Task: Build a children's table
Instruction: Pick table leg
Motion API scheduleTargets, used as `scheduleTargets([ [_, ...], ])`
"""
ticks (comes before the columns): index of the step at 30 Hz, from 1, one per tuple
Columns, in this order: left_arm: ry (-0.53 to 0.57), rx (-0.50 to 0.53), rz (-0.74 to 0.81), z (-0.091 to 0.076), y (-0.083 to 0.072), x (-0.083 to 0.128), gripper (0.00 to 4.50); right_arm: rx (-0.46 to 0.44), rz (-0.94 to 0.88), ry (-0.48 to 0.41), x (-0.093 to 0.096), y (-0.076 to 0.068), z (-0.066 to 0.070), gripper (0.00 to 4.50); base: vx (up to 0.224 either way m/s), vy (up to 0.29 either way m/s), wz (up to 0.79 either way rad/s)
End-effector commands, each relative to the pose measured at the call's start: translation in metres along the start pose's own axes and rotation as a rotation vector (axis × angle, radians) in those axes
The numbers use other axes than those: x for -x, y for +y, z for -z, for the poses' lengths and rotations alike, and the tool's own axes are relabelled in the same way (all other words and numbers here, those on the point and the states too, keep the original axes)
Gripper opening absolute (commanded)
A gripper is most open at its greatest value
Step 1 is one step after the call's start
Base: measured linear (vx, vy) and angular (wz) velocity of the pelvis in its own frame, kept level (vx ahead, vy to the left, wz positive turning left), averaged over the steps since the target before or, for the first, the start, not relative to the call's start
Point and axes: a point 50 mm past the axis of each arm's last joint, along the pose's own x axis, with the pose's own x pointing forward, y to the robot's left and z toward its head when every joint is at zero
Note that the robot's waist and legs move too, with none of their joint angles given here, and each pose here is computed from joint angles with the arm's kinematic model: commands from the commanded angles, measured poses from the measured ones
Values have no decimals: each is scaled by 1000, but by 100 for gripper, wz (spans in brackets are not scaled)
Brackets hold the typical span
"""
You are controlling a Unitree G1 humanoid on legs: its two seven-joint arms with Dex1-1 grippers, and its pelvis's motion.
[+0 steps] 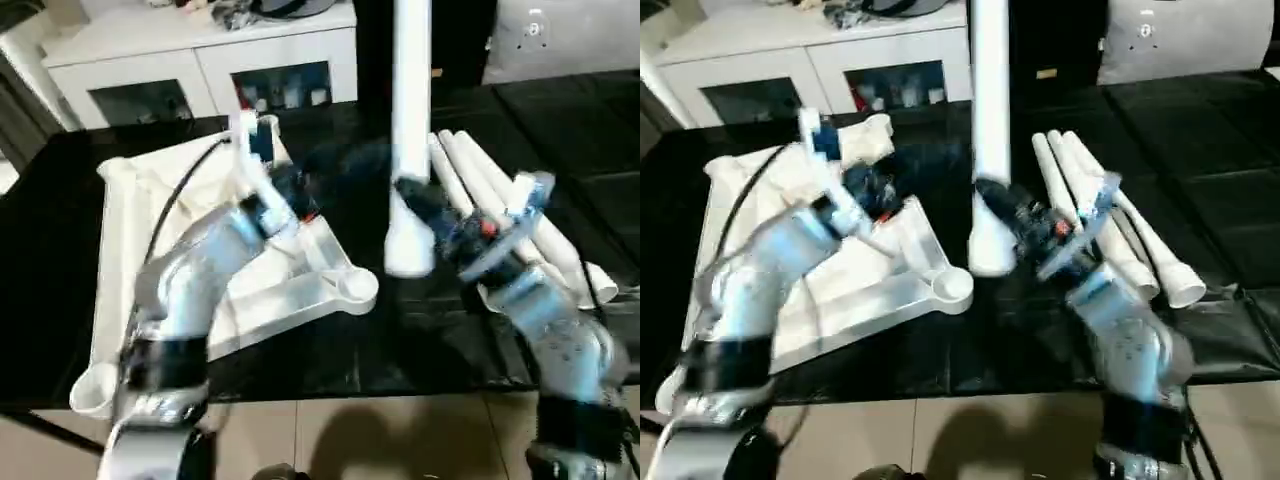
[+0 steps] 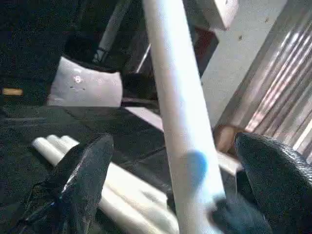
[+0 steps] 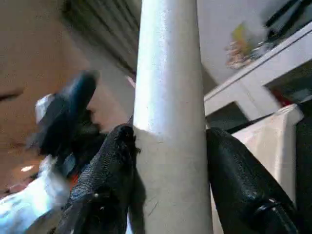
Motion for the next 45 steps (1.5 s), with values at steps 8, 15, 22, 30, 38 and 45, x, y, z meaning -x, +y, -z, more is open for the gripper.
scheduleTargets([
  [8,-51,225,64,11,-7,2,434,-27,-165,89,-11,22,8,184,0,0,0],
  [15,-146,289,94,4,-10,8,375,-30,-177,143,-12,21,13,184,0,0,0],
  [22,-145,286,109,3,-15,17,318,-38,-187,172,-18,17,15,184,0,0,0],
  [30,-137,288,106,4,-15,19,244,-38,-191,179,-20,16,15,184,0,0,0],
  [38,-142,260,80,3,-12,18,190,-28,-176,183,-18,15,17,184,0,0,0],
  [45,-122,173,18,0,-4,16,185,70,-65,198,-16,6,17,254,0,0,0],
])
